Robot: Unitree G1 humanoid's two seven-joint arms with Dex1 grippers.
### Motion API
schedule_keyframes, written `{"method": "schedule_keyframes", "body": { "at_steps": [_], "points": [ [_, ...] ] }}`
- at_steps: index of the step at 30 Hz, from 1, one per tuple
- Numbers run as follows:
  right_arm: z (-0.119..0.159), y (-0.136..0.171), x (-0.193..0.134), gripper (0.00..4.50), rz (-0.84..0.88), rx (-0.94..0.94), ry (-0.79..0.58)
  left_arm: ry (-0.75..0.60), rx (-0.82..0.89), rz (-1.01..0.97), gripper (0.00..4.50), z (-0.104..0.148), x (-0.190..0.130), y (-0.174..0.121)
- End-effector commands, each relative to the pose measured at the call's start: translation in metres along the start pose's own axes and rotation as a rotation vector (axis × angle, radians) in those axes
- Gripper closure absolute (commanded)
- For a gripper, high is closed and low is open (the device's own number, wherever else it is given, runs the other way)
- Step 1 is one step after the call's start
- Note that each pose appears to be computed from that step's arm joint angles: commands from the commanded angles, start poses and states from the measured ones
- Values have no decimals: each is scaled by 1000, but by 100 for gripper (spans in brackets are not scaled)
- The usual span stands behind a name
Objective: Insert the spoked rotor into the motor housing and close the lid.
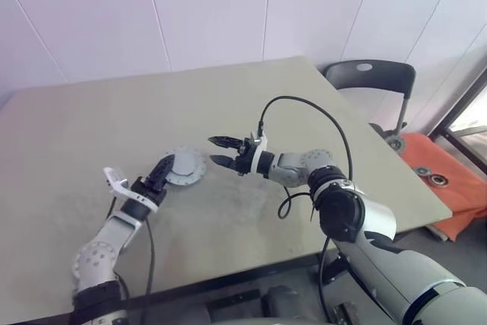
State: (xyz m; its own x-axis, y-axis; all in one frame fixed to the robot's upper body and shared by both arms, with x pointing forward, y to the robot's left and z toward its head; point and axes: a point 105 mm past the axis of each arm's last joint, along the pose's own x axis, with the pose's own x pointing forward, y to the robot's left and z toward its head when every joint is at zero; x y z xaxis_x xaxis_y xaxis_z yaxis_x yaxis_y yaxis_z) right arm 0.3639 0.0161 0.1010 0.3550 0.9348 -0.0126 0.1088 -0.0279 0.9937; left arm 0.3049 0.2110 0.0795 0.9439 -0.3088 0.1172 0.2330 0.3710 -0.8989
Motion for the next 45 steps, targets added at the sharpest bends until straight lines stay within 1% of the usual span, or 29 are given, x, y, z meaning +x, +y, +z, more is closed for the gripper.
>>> {"method": "schedule_keyframes", "body": {
  "at_steps": [1,7,13,18,23,27,35,41,45],
  "points": [
    [3,15,3,160,28,-50,3,-116,44,-90,205,29,2,-24],
    [1,12,5,160,8,-74,10,-223,118,-53,205,61,-9,-22],
    [-1,8,9,160,-11,-98,18,-353,258,31,205,112,-28,-27],
    [-3,5,12,160,-24,-116,21,-416,335,102,205,146,-44,-24],
    [-3,3,12,160,-30,-121,20,-441,407,145,205,170,-55,-26],
    [-3,3,12,160,-30,-121,18,-447,444,225,205,188,-66,-13],
    [0,2,9,160,-36,-125,10,-399,481,307,205,208,-70,7],
    [2,2,6,160,-37,-130,8,-354,493,345,205,207,-73,24],
    [3,2,3,160,-37,-130,5,-350,483,384,205,209,-80,37]
  ]
}}
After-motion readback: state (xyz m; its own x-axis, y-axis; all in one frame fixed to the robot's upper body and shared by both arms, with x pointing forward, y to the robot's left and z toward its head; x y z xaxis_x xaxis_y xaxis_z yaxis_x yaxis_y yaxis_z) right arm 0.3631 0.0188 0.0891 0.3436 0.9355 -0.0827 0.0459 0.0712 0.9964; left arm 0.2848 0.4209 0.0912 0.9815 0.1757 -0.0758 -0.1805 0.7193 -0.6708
